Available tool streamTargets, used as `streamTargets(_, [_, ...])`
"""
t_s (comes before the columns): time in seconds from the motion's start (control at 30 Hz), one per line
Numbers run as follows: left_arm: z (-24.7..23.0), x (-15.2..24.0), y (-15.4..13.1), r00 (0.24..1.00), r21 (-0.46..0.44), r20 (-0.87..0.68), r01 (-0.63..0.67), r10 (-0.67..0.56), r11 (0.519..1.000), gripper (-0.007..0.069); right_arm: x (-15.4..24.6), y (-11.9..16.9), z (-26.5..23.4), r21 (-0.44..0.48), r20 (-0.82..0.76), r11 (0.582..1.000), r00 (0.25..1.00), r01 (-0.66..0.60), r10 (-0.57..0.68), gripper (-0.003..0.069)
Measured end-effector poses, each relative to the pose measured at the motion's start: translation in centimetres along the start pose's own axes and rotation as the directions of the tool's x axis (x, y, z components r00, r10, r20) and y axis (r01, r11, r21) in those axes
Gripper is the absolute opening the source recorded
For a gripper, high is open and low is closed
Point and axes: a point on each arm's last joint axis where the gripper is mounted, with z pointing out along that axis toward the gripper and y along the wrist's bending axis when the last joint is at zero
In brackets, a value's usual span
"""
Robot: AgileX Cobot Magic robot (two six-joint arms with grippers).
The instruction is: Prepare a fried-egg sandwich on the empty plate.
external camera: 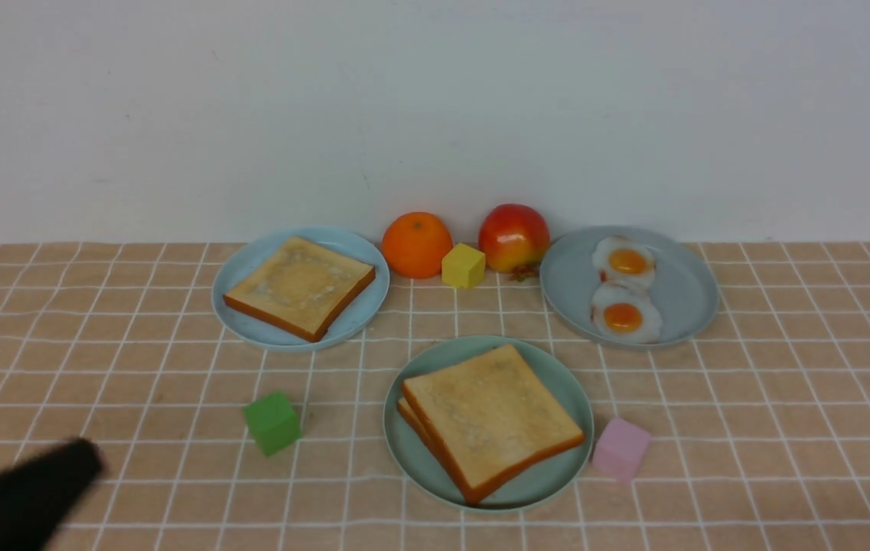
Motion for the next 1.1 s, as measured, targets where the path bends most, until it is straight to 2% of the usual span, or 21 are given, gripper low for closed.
streamTargets(0.13, [-1.8, 1.0, 1.5, 1.000, -0.242, -0.004, -0.022, 0.022, 0.970, -0.0013, 0.0, 0.0, 0.0, 0.000, -0.001, 1.000, 1.000, 0.001, -0.001, 0.0008])
streamTargets(0.17, [-1.9, 1.1, 1.6, 1.000, -0.253, -0.005, -0.024, 0.023, 0.967, -0.0013, 0.0, 0.0, 0.0, 0.000, -0.001, 1.000, 1.000, 0.001, -0.001, 0.0008])
streamTargets(0.2, [-2.5, 2.4, 2.0, 1.000, -0.336, -0.015, -0.022, 0.019, 0.942, -0.0013, 0.0, 0.0, 0.0, 0.000, -0.001, 1.000, 1.000, 0.001, -0.001, 0.0010])
streamTargets(0.27, [-2.9, 4.5, 2.5, 0.999, -0.401, -0.036, -0.001, -0.015, 0.916, -0.0013, 0.0, 0.0, 0.0, 0.000, -0.001, 1.000, 1.000, 0.001, -0.001, 0.0011])
streamTargets(0.3, [-2.9, 5.3, 2.7, 0.998, -0.379, -0.061, 0.007, -0.033, 0.925, -0.0013, 0.0, 0.0, 0.0, 0.000, -0.001, 1.000, 1.000, 0.001, -0.001, 0.0012])
streamTargets(0.33, [-2.9, 6.0, 2.8, 0.995, -0.457, -0.076, 0.026, -0.068, 0.889, -0.0013, 0.0, 0.0, 0.0, 0.000, -0.001, 1.000, 1.000, 0.001, -0.001, 0.0013])
streamTargets(0.37, [-3.0, 6.5, 2.8, 0.987, -0.439, -0.120, 0.047, -0.110, 0.897, -0.0013, 0.0, 0.0, 0.0, 0.000, -0.001, 1.000, 1.000, 0.001, -0.001, 0.0013])
streamTargets(0.53, [-3.3, 8.0, 2.8, 0.948, -0.473, -0.210, 0.115, -0.239, 0.873, -0.0013, 0.0, 0.0, 0.0, 0.000, 0.000, 1.000, 1.000, 0.001, -0.001, 0.0015])
streamTargets(1.1, [-3.3, 8.0, 2.8, 0.945, -0.480, -0.196, 0.140, -0.262, 0.866, -0.0013, 0.0, 0.0, 0.0, 0.000, -0.001, 1.000, 1.000, 0.002, -0.002, 0.0024])
